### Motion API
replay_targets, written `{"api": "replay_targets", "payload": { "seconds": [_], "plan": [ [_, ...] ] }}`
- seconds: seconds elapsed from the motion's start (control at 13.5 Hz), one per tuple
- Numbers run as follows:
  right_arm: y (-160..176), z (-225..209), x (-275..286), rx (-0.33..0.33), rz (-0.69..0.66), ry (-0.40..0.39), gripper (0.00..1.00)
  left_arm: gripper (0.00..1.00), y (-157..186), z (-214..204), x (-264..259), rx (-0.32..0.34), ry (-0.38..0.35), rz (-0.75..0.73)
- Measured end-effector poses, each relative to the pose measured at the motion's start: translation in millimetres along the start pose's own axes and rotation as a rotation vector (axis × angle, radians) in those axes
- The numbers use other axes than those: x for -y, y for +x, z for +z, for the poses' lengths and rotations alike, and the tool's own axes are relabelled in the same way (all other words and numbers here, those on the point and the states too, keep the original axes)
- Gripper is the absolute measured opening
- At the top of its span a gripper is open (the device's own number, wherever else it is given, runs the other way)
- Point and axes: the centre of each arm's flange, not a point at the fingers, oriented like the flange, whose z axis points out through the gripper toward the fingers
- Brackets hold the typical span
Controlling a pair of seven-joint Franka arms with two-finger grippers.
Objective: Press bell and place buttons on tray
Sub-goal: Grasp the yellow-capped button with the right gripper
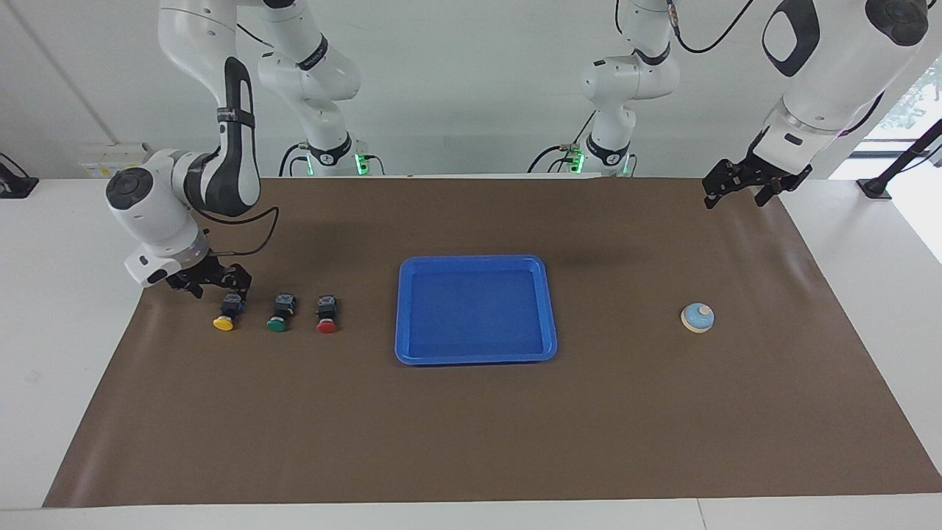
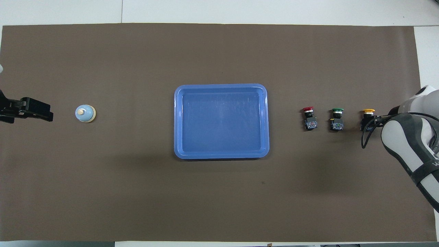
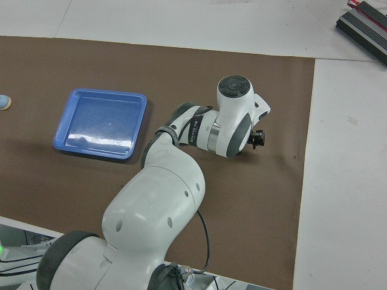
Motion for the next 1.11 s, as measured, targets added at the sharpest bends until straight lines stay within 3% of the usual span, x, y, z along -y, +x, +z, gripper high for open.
{"api": "replay_targets", "payload": {
  "seconds": [0.45, 0.59, 0.67, 0.89, 0.96, 1.11],
  "plan": [
    [3, 22, 3, 0.017, 0.019, 0.001, 1.0, 1.0, 0, 0, 0, 0.0, 0.0, 0.0],
    [3, 22, 4, 0.017, 0.026, 0.001, 0.93, 1.0, 0, 0, 0, 0.0, 0.0, 0.0],
    [3, 22, 4, 0.017, 0.029, 0.001, 0.89, 1.0, 0, 0, 0, 0.0, 0.0, 0.0],
    [4, 22, 7, 0.016, 0.022, 0.001, 0.5, 1.0, 0, 0, 0, 0.0, 0.0, 0.0],
    [6, 21, 12, 0.013, 0.001, 0.0, 0.41, 1.0, 0, 0, 0, 0.0, 0.0, 0.0],
    [16, 9, 32, -0.004, -0.047, -0.004, 0.41, 1.0, 0, 0, 0, 0.0, 0.0, 0.0]
  ]
}}
